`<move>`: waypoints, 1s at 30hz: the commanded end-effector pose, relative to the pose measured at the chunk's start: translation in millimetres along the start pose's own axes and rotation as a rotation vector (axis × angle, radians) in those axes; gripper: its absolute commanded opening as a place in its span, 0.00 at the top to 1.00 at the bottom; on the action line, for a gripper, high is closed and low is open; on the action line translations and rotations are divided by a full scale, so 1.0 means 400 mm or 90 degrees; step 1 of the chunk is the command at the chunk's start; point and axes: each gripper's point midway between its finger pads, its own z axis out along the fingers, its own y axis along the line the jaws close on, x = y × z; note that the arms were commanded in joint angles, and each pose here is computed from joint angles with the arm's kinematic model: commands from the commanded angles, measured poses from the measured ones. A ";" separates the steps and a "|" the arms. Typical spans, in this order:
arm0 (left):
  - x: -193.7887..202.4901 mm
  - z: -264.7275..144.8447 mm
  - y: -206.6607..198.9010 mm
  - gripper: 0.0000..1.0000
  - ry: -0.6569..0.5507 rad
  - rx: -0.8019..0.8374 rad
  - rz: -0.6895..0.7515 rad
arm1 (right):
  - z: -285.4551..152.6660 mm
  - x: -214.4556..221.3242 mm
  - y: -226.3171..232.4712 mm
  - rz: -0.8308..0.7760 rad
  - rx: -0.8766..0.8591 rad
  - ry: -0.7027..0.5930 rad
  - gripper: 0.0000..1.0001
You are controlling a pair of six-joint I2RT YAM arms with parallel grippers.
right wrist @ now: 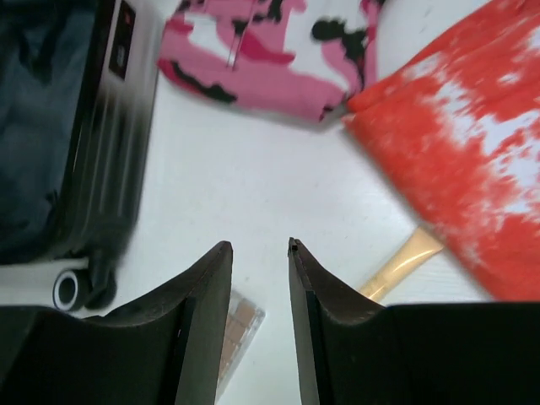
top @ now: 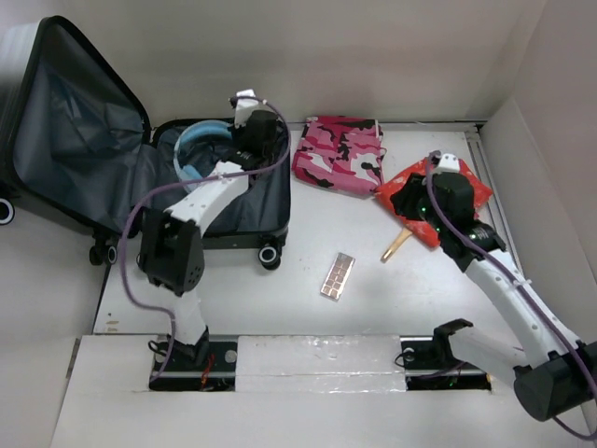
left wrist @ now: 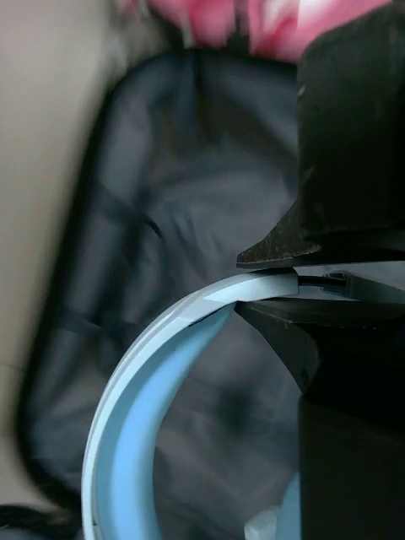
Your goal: Pack the luggage
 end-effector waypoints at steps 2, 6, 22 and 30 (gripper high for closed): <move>0.123 0.079 0.058 1.00 0.068 -0.088 0.031 | 0.037 0.056 0.052 -0.013 -0.031 0.021 0.63; 0.180 0.106 0.061 0.69 0.092 -0.103 0.032 | 0.052 0.174 -0.021 0.008 0.098 0.083 0.58; 0.100 -0.393 -0.175 0.31 0.015 0.351 -0.165 | 0.113 0.434 -0.220 0.065 0.340 0.215 0.51; 0.216 -0.590 -0.236 0.31 0.080 0.553 -0.160 | 0.133 0.445 -0.219 0.117 0.330 0.252 0.58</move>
